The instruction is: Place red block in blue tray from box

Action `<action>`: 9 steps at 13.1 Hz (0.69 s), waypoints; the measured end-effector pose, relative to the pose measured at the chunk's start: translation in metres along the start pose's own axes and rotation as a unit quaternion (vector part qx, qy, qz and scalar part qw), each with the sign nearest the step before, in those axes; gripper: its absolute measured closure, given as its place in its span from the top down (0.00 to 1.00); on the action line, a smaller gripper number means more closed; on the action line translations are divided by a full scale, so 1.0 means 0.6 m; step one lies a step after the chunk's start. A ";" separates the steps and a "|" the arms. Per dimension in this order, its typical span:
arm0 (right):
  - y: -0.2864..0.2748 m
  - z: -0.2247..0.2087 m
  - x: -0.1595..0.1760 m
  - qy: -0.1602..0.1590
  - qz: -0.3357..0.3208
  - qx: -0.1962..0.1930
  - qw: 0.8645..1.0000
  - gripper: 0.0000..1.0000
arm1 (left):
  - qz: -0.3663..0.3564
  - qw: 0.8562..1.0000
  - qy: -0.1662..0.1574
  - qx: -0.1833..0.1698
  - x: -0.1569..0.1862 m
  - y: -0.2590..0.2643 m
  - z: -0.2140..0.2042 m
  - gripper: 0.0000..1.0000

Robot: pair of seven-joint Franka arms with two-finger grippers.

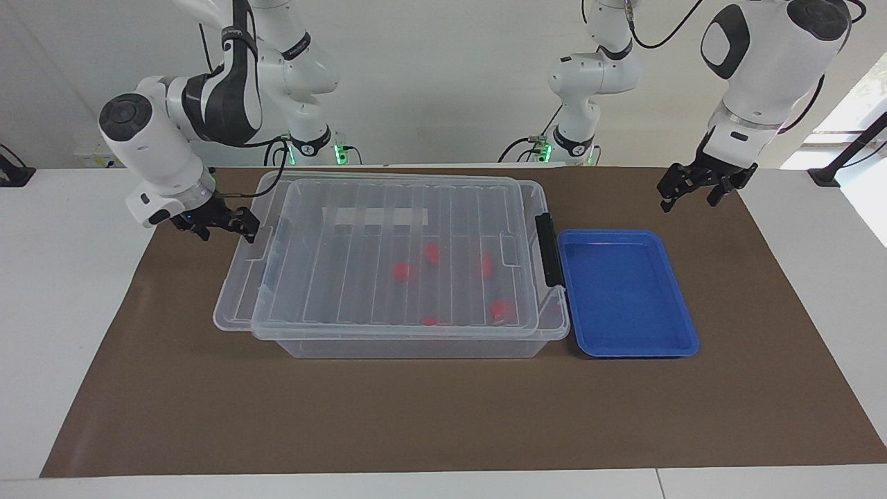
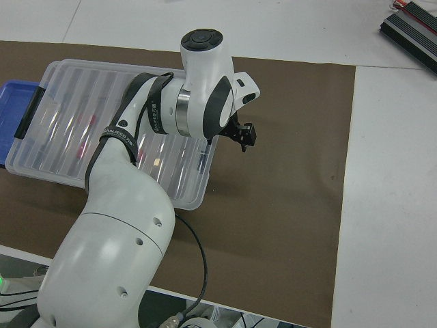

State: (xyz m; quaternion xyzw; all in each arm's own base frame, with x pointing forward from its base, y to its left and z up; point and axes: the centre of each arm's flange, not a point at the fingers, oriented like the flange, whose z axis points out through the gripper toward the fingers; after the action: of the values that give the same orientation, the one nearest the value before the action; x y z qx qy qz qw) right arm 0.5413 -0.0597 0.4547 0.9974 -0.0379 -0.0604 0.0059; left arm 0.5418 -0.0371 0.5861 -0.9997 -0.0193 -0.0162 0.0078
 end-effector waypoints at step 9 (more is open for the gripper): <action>0.066 0.001 -0.004 0.001 -0.019 -0.002 1.000 1.00 | 0.049 0.999 0.000 -0.004 -0.040 0.186 -0.001 1.00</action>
State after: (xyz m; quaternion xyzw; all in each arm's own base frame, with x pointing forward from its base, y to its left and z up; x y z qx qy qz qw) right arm 0.5359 -0.0991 0.4548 0.9981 -0.0185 -0.0592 0.0064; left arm 0.5219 -0.1496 0.5840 -0.9994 0.0298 -0.0161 0.0045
